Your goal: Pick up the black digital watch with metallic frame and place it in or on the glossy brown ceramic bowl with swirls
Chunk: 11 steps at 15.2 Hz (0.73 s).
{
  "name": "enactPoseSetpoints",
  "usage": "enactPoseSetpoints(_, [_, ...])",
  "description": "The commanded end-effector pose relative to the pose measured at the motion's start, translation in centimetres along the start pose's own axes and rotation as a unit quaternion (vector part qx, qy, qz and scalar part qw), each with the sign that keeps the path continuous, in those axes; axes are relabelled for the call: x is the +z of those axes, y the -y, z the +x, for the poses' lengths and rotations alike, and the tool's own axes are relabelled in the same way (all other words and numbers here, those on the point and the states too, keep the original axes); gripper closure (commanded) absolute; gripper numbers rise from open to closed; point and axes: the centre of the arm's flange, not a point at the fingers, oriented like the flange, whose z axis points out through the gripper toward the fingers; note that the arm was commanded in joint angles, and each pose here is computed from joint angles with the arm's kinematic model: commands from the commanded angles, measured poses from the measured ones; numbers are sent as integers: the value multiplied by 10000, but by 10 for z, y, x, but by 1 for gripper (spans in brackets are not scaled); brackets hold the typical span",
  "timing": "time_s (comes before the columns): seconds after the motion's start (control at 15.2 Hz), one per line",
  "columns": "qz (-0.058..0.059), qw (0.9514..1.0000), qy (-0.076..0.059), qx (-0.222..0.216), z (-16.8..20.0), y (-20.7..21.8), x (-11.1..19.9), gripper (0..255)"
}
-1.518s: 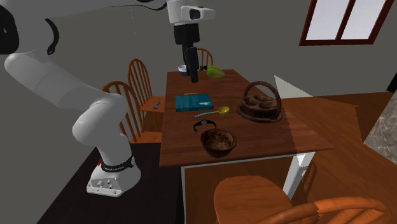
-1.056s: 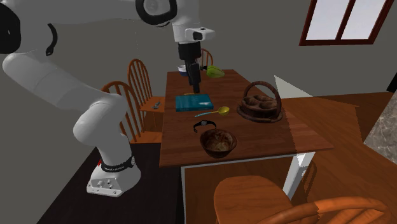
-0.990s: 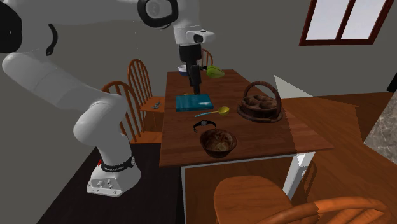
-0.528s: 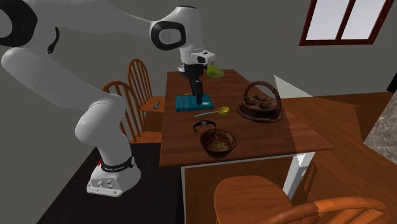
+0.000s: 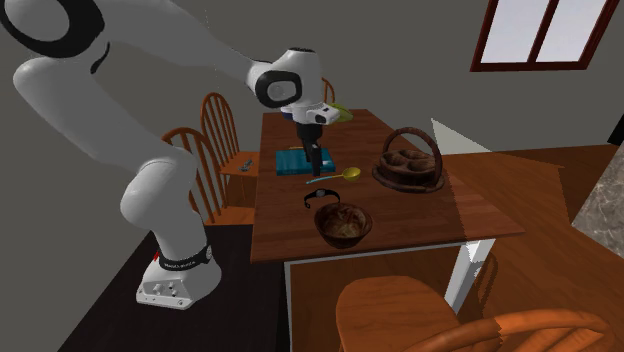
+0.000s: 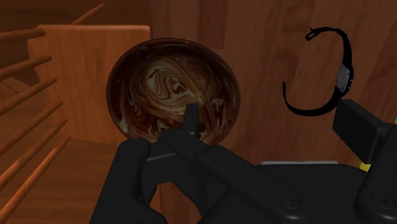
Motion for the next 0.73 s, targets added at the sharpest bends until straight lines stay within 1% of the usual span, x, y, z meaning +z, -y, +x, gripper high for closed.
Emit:
enactPoseSetpoints(0.0, [53, 10000, -7, -16, 4, 16, 19, 0])
enactPoseSetpoints(0.66, [287, 9995, 1, -107, 24, 97, 115, 0])
